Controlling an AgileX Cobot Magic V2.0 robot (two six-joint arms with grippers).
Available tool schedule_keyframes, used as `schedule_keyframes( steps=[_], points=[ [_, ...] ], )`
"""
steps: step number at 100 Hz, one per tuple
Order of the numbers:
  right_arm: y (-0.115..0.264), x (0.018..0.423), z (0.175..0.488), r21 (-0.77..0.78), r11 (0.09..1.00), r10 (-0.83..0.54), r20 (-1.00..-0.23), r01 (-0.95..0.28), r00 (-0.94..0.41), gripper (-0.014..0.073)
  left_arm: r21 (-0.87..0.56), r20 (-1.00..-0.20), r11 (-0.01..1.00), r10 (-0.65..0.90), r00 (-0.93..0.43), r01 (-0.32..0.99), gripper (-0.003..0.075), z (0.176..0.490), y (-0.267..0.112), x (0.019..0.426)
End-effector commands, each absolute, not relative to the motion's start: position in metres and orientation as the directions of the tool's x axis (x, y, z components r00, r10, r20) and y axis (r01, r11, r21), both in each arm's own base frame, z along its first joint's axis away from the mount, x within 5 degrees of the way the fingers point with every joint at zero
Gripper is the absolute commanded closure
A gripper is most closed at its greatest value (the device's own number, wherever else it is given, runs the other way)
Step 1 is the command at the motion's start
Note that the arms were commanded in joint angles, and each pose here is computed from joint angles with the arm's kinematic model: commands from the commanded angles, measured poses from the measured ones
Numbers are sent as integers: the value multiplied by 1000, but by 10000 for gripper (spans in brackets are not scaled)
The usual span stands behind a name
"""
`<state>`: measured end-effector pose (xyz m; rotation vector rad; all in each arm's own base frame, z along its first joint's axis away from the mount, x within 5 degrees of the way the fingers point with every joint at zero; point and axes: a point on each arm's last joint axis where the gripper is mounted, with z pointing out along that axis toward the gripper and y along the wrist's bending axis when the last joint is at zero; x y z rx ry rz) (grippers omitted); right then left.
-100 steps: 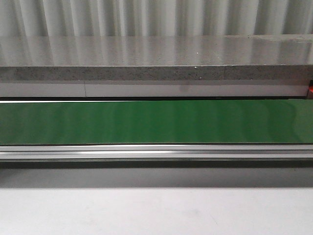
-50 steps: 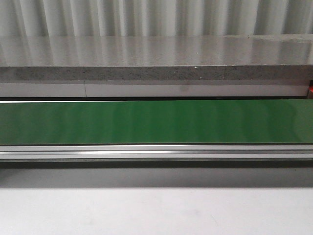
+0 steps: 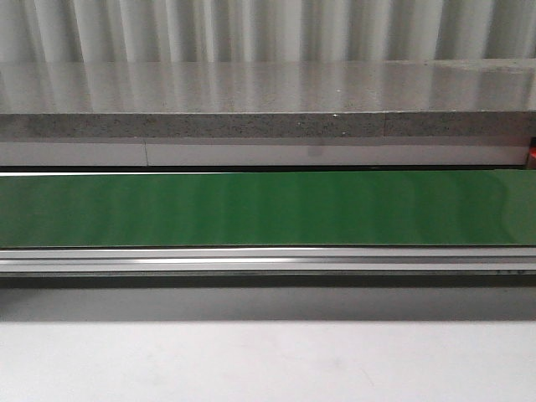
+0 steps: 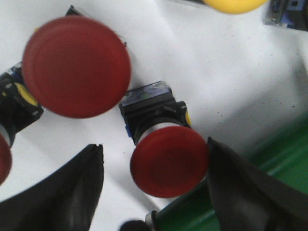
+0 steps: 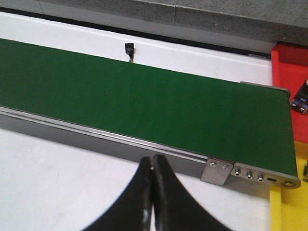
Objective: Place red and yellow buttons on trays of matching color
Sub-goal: 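Reach the left gripper to the red buttons and grasp one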
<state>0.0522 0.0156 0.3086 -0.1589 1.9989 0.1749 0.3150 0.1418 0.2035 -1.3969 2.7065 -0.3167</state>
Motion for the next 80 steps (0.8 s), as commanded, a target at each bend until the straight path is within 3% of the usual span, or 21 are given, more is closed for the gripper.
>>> schedule_keyframes(
  steps=[1, 10, 39, 54, 80],
  points=[
    [15, 54, 321, 39, 981, -28, -939, -188, -343, 662, -269, -30, 566, -814, -580, -779, 279, 224, 138, 319],
    [15, 54, 321, 39, 981, -28, -939, -188, -343, 662, -270, -34, 569, -812, -583, -777, 309, 224, 137, 320],
    [15, 54, 321, 39, 981, -28, -939, -188, -343, 662, -259, -65, 605, -789, -611, -753, 554, 225, 132, 323],
    [15, 54, 321, 39, 981, -28, -939, -188, -343, 662, -240, -154, 686, -726, -671, -687, 566, 239, 132, 320],
    [15, 54, 321, 39, 981, -28, -939, -188, -343, 662, -219, -331, 837, -546, -769, -501, 566, 290, 122, 299]
  ],
)
